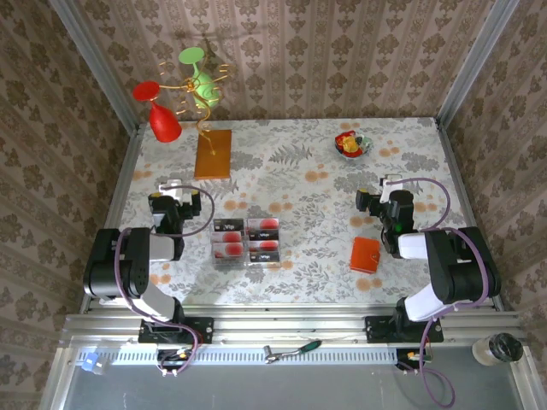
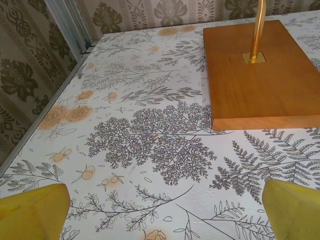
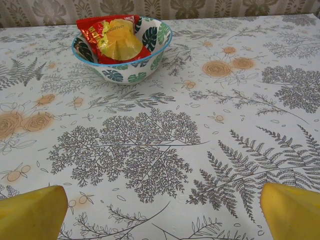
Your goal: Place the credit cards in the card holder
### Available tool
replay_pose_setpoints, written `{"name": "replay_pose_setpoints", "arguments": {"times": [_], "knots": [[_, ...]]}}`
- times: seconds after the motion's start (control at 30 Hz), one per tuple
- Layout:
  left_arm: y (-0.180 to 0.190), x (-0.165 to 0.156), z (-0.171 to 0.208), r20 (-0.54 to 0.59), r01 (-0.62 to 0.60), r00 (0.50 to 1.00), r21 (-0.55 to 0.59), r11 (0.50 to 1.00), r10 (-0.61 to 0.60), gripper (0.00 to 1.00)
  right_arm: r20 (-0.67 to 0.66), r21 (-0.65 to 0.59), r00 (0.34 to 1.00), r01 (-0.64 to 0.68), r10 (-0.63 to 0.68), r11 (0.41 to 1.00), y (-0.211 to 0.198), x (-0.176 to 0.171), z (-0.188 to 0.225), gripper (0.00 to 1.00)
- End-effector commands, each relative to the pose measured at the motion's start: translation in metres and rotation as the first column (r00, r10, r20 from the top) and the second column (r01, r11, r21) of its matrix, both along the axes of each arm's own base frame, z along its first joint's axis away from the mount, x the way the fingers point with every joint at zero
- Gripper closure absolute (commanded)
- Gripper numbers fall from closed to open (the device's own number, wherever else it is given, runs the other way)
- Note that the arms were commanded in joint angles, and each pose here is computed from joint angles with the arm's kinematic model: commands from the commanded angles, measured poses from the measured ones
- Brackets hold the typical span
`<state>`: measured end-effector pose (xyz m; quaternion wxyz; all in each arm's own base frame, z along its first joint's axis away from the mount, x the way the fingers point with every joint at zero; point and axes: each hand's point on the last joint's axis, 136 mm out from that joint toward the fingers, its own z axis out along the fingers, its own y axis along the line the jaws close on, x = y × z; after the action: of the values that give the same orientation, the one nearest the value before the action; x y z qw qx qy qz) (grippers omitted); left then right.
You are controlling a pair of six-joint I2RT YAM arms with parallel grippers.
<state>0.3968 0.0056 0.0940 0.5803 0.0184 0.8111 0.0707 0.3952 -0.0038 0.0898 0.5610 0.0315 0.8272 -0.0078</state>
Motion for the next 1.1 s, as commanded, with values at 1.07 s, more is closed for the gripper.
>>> {"name": "replay_pose_setpoints", "arguments": {"times": [1.07], "knots": [[-0.0008,0.0032,0.0024,-0.003,0.014,1.0,-0.018,1.0,-0.014,0.0,0.013,-0.01,1.0,-0.019,0.019,1.0,0.0011,0.0062,0.006,0.0]]}}
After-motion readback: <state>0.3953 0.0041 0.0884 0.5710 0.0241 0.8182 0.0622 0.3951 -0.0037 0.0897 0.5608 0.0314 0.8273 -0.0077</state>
